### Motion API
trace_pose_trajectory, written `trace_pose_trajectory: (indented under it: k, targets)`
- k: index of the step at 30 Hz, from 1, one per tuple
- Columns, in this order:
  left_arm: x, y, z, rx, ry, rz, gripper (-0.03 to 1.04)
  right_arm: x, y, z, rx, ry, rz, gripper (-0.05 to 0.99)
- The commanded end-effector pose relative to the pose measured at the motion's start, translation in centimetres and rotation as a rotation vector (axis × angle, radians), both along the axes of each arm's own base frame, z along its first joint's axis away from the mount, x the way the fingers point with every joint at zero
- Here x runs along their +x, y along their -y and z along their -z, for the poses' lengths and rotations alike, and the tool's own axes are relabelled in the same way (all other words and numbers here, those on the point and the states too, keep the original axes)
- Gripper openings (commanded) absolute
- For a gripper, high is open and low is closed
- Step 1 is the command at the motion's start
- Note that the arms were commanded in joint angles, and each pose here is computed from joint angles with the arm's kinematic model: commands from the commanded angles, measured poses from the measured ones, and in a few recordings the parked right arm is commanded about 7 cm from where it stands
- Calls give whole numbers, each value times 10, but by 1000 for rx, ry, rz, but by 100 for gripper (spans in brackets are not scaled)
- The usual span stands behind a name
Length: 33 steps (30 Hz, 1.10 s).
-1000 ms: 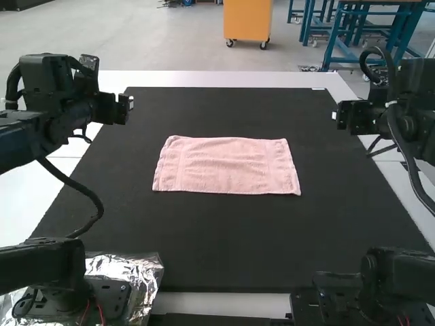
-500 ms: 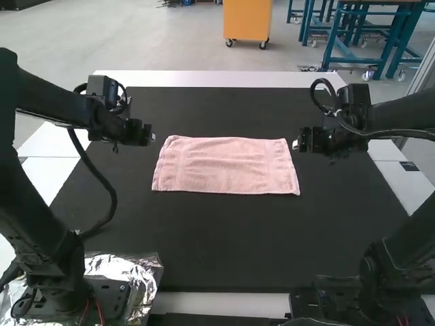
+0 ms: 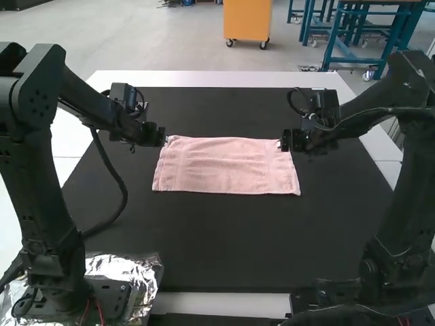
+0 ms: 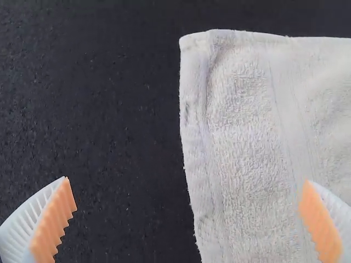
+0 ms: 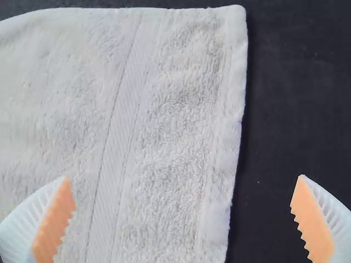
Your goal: Fold the towel.
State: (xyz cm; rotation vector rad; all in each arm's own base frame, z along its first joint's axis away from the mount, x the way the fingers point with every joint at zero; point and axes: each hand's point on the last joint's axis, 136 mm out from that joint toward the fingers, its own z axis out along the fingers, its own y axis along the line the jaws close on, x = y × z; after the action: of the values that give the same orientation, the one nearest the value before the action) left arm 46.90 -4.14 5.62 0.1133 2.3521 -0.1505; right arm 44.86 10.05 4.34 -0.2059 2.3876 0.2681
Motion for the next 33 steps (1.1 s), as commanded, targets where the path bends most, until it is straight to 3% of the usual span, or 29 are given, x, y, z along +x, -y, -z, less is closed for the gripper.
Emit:
trace_pose_trajectory:
  k: [1, 16, 29, 31, 33]
  targets:
    - [16, 6, -5, 3, 29, 26, 96, 20, -2, 2, -37, 28, -4, 91]
    - [49, 3, 30, 64, 5, 45, 96, 66, -5, 44, -65, -1, -10, 91]
    - [51, -3, 55, 130, -29, 61, 92, 72, -5, 64, -57, -41, -7, 91]
    - [51, -4, 55, 127, -30, 59, 85, 69, -7, 67, -58, -55, -11, 88]
    - [49, -5, 60, 122, -39, 60, 70, 64, -7, 71, -63, -68, -17, 72]
